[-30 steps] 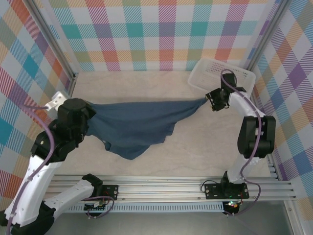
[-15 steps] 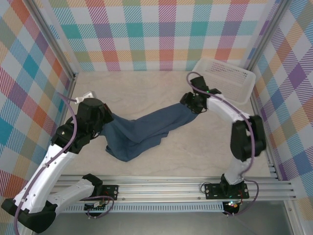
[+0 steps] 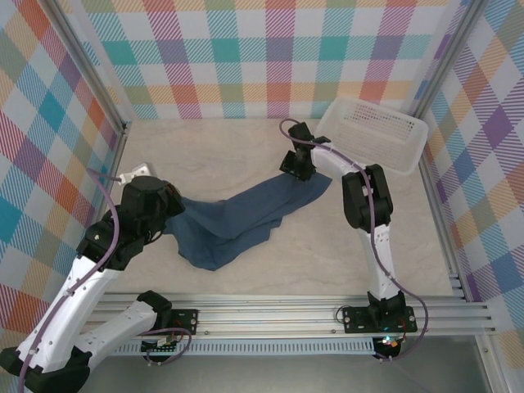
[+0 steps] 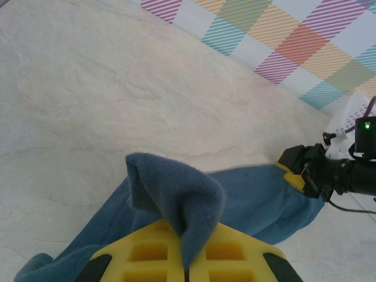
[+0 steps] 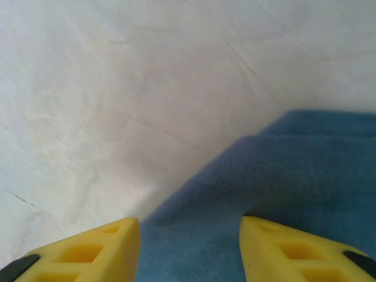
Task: Fold and stack the t-shirts
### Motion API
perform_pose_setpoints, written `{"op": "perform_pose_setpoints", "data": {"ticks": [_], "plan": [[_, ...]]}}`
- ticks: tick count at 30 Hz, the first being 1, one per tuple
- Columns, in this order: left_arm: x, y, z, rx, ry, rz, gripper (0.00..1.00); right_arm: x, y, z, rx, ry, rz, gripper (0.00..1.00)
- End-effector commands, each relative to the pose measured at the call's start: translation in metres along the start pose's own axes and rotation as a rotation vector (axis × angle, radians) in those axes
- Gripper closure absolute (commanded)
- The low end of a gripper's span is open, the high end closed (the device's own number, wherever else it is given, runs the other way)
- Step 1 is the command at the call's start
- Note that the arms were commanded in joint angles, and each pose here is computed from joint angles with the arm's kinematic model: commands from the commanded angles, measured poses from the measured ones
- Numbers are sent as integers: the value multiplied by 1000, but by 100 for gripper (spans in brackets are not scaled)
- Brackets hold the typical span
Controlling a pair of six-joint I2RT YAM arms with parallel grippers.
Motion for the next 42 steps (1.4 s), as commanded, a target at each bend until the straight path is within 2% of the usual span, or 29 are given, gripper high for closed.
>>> {"op": "perform_pose_setpoints", "data": {"ticks": [1, 3, 4, 5, 10, 16, 19, 22, 25, 27, 30, 32, 35, 37, 41, 42], "plan": [[4, 0, 7, 5, 19, -12, 100, -13, -15, -19, -11, -97, 79, 68], [4, 4, 6, -3, 26, -26, 100, -8, -14, -17, -19, -93, 78, 90], [3, 6, 7, -5, 37, -32, 100, -4, -14, -14, -12, -82, 70, 98], [1, 9, 8, -2, 56, -39, 100, 3, -12, -10, -4, -65, 59, 100], [-20, 33, 8, 33, 109, -56, 100, 46, 4, 21, 42, 50, -22, 100], [-55, 84, 21, 140, 169, -115, 100, 103, 24, 67, 82, 211, -114, 100], [-73, 128, 26, 188, 148, -170, 100, 135, 37, 93, 92, 324, -153, 100], [-78, 191, 32, 201, 135, -256, 100, 178, 57, 122, 90, 480, -210, 100], [-57, 257, 26, 176, 96, -381, 100, 230, 82, 142, 75, 630, -266, 100], [-28, 294, 13, 130, 54, -475, 100, 267, 94, 152, 80, 726, -298, 100], [8, 315, -3, 86, -26, -547, 100, 313, 100, 157, 99, 847, -322, 100], [19, 304, -8, 63, -65, -533, 100, 330, 94, 155, 139, 891, -331, 100], [14, 245, 0, 80, -61, -442, 100, 325, 69, 136, 179, 913, -281, 100], [-14, 166, 15, 121, -23, -289, 100, 295, 45, 110, 171, 869, -219, 100], [-47, 3, 50, 142, 70, 21, 100, 197, -21, 24, 96, 611, -49, 100], [-55, -38, 60, 153, 87, 110, 95, 171, -38, -3, 49, 535, 3, 100]]}}
Point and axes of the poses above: each hand's point on the last joint's axis, 136 mm out from that joint toward the fingers, its own x axis back along the fingers, its own z axis along the line the jaws close on, y = z × x, the point moved 3 cm from there along x, back along the fingers, and after that the axes turned 15 degrees about -x, right-handed, at the moved point
